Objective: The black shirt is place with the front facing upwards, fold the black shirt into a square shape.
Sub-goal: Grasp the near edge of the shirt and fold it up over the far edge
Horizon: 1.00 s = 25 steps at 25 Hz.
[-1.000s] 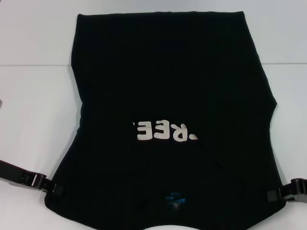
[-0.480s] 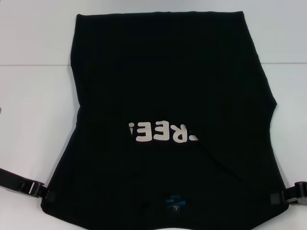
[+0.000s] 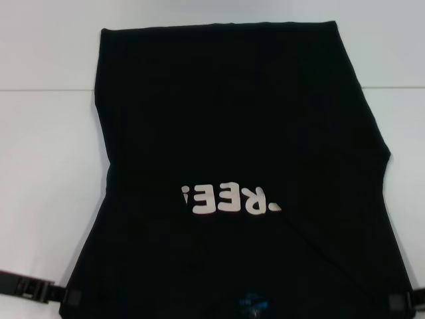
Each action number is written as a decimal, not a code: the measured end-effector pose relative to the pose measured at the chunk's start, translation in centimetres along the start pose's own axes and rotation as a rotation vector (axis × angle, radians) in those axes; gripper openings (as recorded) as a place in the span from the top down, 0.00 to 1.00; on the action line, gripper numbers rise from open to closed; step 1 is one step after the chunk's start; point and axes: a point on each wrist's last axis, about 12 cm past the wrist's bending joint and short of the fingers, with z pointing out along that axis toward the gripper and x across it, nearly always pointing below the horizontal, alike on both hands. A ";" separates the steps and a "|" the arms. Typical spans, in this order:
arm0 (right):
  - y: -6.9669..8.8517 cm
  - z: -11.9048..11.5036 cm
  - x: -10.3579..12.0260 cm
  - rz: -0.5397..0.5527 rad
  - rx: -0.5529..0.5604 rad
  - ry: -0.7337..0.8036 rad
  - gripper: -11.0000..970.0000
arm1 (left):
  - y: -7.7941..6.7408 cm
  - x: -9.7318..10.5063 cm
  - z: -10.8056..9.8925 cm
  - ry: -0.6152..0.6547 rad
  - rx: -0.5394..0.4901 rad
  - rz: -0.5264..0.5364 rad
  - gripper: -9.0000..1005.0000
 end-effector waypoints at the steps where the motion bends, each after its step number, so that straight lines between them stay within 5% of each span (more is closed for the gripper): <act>1: -0.3 -0.1 0.6 0.005 -0.004 0.002 0.93 | 0.2 0.8 -0.1 -0.016 0.014 -0.009 0.96; 9: -1.5 -1.7 3.6 0.000 -0.087 -0.052 0.93 | 0.4 4.4 -1.6 -0.157 0.124 -0.032 0.97; 17: -0.6 -3.1 4.1 -0.077 -0.231 -0.093 0.93 | -0.3 4.6 -2.2 -0.242 0.211 0.015 0.97; 25: -0.7 -3.0 4.8 -0.122 -0.232 -0.070 0.93 | -0.3 5.6 -3.1 -0.321 0.234 0.036 0.97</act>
